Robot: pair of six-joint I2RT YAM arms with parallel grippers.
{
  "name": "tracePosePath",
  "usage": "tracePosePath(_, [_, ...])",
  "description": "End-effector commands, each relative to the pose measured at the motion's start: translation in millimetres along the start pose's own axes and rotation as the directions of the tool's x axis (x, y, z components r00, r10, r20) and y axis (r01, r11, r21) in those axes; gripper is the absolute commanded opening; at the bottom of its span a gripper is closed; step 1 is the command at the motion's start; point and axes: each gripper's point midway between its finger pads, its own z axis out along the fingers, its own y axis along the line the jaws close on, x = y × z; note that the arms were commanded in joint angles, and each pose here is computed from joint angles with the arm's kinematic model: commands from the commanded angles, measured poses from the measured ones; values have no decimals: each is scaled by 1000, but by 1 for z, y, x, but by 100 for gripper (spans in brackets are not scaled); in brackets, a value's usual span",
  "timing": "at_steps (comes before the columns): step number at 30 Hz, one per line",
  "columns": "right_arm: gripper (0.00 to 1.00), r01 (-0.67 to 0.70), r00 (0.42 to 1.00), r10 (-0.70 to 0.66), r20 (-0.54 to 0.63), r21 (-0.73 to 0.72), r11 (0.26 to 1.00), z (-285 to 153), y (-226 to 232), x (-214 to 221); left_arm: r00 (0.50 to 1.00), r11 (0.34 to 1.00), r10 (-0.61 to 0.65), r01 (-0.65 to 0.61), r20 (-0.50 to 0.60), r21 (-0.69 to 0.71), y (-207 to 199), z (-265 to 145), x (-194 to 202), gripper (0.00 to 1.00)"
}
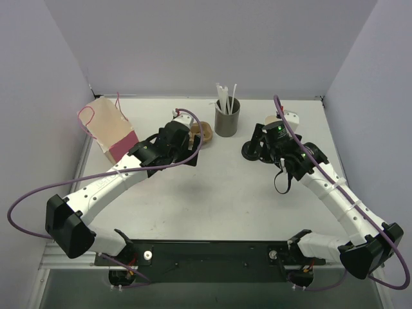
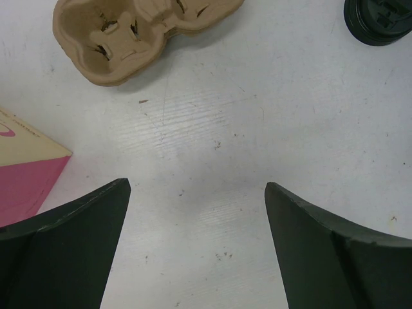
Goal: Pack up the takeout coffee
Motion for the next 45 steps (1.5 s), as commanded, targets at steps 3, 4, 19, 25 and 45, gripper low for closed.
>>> tracePosePath(3, [99, -19, 1000, 18, 22, 13, 1000, -5, -2, -15, 997, 997, -1, -4, 76, 75, -11, -15, -25, 97])
tracePosePath(4, [99, -27, 1000, 27, 10, 15, 1000, -4, -4, -16, 997, 996, -1, -6, 76, 84, -12, -16, -25, 97])
tracePosePath(19, [78, -121, 985, 144, -97, 209, 970, 64, -68, -80, 999, 992, 18, -23, 42, 125, -22, -12, -27, 97])
tracePosePath(25, [59, -157, 967, 201, -155, 258, 953, 109, -86, -86, 999, 991, 18, -24, 44, 135, -24, -10, -31, 97])
tracePosePath(45, [30, -169, 935, 241, -261, 270, 948, 194, -94, -83, 998, 993, 38, -42, 40, 113, -19, -5, -40, 97])
